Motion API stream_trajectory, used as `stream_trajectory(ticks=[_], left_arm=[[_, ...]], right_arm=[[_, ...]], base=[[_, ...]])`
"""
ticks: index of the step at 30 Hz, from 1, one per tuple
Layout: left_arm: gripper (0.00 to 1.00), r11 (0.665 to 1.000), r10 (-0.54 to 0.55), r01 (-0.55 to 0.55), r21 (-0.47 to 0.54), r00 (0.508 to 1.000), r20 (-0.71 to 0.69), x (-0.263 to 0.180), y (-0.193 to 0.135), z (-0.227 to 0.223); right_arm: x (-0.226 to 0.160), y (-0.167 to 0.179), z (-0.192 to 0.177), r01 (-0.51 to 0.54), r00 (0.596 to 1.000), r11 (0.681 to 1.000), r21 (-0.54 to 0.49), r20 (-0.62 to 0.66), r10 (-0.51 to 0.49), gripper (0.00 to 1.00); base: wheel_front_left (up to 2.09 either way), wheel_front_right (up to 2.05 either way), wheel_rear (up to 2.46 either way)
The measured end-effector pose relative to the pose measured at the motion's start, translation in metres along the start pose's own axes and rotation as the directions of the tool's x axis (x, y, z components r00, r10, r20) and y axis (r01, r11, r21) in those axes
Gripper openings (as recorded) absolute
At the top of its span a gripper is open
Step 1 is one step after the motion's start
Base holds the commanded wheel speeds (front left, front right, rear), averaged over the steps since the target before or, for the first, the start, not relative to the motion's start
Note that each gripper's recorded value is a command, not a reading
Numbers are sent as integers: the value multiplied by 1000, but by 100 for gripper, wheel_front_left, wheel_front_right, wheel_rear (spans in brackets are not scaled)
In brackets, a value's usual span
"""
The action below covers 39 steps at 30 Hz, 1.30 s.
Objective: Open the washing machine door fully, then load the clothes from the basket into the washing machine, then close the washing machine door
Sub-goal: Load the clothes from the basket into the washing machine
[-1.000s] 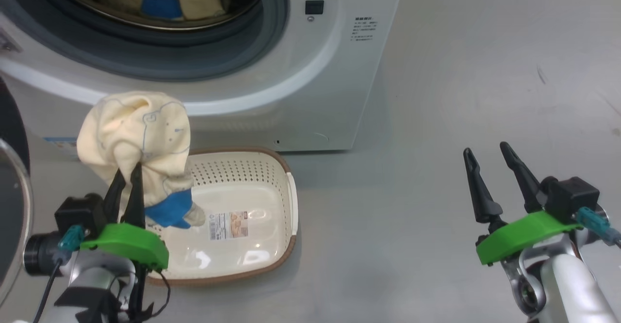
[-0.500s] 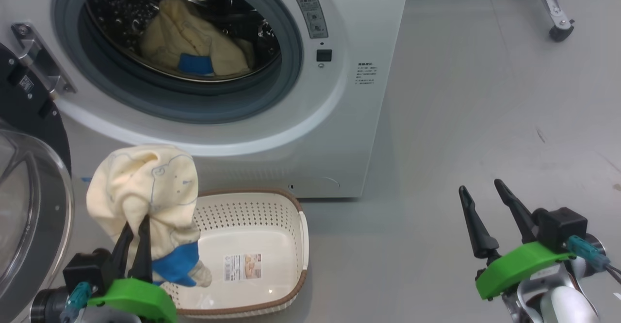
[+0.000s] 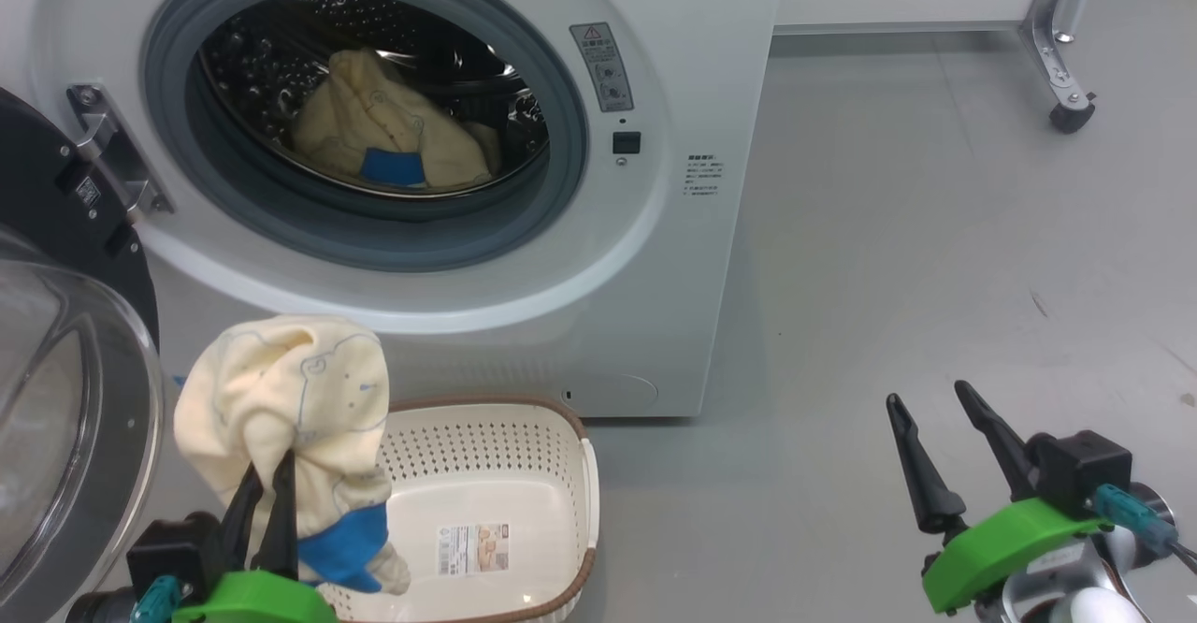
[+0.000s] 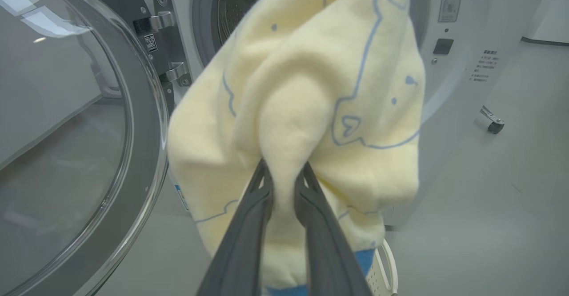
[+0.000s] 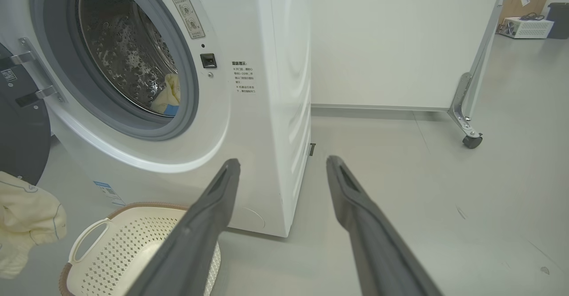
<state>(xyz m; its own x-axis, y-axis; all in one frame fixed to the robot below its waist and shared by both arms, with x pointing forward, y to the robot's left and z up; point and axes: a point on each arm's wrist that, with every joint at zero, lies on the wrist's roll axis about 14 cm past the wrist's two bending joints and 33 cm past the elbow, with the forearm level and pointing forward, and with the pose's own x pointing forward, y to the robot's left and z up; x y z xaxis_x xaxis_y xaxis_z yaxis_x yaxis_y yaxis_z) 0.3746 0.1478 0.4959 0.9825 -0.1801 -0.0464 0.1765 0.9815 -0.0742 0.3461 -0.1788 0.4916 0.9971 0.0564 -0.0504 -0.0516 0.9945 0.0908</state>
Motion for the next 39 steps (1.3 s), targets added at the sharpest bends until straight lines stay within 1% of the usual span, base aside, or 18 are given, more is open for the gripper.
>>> stream_trajectory(ticks=[10,23,28,33,35,39], left_arm=[[0,1000,-1,1,-5,1000,-12,1,0,-4],[0,1000,-9,9,-8,999,-35,9,-1,-11],[0,1000,-21,21,-13,999,-29,29,0,-9],[0,999,-38,37,-16,999,-39,56,2,-12],[0,998,-46,44,-33,997,-56,69,2,-16],[0,997,-70,67,-29,993,-90,98,4,-26]], right_arm=[[0,-1,0,3,1000,1000,-1,0,-3,100],[3,3,-10,-8,999,1000,2,-32,8,100],[9,5,-17,-15,998,1000,5,-55,15,100],[23,4,-17,-14,998,1000,5,-54,14,100],[29,2,-18,-9,999,1000,9,-53,10,100],[39,-6,-25,10,998,1000,19,-61,-9,100]], base=[[0,0,0],[0,0,0],[0,0,0],[0,0,0],[0,0,0],[0,0,0]])
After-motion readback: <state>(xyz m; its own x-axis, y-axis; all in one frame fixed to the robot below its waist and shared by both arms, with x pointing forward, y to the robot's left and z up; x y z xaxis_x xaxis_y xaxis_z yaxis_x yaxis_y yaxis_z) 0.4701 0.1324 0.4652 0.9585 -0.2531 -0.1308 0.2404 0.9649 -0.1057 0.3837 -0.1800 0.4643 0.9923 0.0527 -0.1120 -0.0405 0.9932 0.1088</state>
